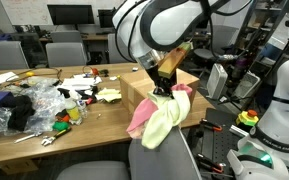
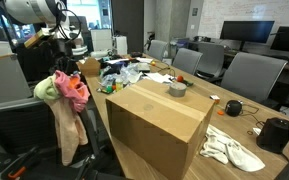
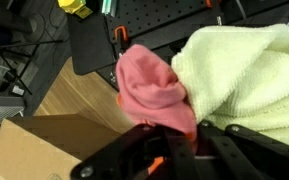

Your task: Pick up the clothes on the box and put them on the box.

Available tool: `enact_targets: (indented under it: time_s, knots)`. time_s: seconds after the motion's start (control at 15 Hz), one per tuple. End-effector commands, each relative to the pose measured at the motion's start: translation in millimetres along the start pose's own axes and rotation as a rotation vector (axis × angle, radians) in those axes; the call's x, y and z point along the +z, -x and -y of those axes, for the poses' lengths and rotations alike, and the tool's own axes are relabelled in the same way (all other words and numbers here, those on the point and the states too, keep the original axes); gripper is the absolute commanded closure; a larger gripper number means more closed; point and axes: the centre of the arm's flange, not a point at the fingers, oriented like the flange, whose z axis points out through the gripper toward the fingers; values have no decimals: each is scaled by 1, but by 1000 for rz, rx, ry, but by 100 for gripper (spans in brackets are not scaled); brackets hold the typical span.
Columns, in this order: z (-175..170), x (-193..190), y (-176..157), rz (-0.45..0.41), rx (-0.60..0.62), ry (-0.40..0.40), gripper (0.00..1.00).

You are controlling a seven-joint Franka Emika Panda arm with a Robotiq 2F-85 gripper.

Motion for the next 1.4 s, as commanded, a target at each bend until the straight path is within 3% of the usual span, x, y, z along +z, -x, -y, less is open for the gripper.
enact_targets:
  time_s: [0.0, 0.27, 0.33, 0.47, 0.93, 1.33]
  knots:
    - [-6, 2, -3, -12, 38, -3, 97]
    - [-10, 2, -6, -10, 63, -6, 97]
    - [-10, 2, -7, -10, 71, -8, 64]
    - [-11, 1, -7, -11, 82, -9, 57]
    - [-13, 0, -8, -7, 106, -15, 4]
    - [-21, -12, -6, -22, 109, -43, 0]
